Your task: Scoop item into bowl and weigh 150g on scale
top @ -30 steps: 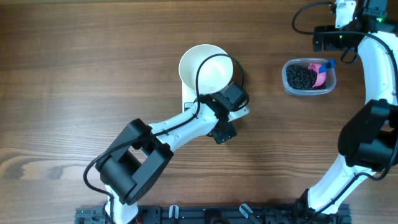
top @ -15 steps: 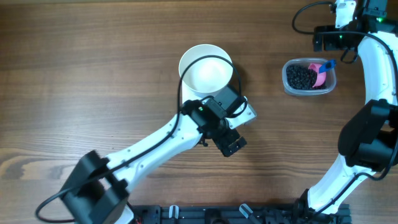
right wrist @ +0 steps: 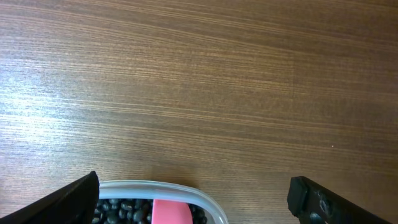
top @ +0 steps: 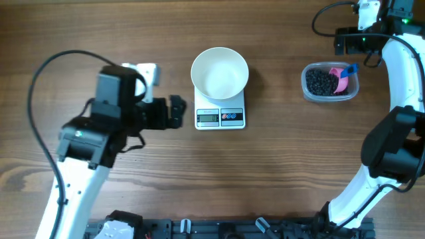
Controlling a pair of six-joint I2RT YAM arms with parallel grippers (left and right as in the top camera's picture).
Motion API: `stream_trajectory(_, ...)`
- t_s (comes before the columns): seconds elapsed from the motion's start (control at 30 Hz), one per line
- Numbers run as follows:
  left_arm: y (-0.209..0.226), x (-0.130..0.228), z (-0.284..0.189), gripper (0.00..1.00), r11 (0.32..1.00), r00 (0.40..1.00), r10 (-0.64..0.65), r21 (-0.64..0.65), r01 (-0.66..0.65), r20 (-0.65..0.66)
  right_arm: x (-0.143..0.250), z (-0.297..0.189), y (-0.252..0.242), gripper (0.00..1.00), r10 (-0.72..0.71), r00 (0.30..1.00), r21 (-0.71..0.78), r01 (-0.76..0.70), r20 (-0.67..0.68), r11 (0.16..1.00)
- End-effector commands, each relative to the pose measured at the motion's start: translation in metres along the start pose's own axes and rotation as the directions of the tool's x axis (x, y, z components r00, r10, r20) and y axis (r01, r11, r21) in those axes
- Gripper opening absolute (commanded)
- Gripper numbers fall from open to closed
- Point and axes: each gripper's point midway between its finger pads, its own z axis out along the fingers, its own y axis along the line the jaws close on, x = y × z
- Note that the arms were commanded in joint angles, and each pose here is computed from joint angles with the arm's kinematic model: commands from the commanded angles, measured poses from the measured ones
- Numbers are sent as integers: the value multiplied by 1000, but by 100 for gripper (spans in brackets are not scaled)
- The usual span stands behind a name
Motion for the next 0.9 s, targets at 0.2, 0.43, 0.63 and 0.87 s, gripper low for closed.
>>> stream_trajectory(0.2, 30, 22, -3, 100, 991, 991, -102, -95, 93, -86, -10, -10, 0, 100, -3, 999, 5, 3, 33, 1000)
stream_trajectory(0.43, 30, 22, -3, 100, 991, 991, -102, -96, 93, -86, -10, -10, 0, 100, -3, 999, 5, 3, 33, 1000)
stream_trajectory(0.63, 30, 22, -3, 100, 991, 991, -102, -95, 93, -86, -10, -10, 0, 100, -2, 999, 5, 2, 33, 1000)
stream_trajectory(0.87, 27, 8, -1, 100, 993, 996, -86, -79, 83, -31, -10, -10, 0, 100, -2, 999, 5, 2, 33, 1000)
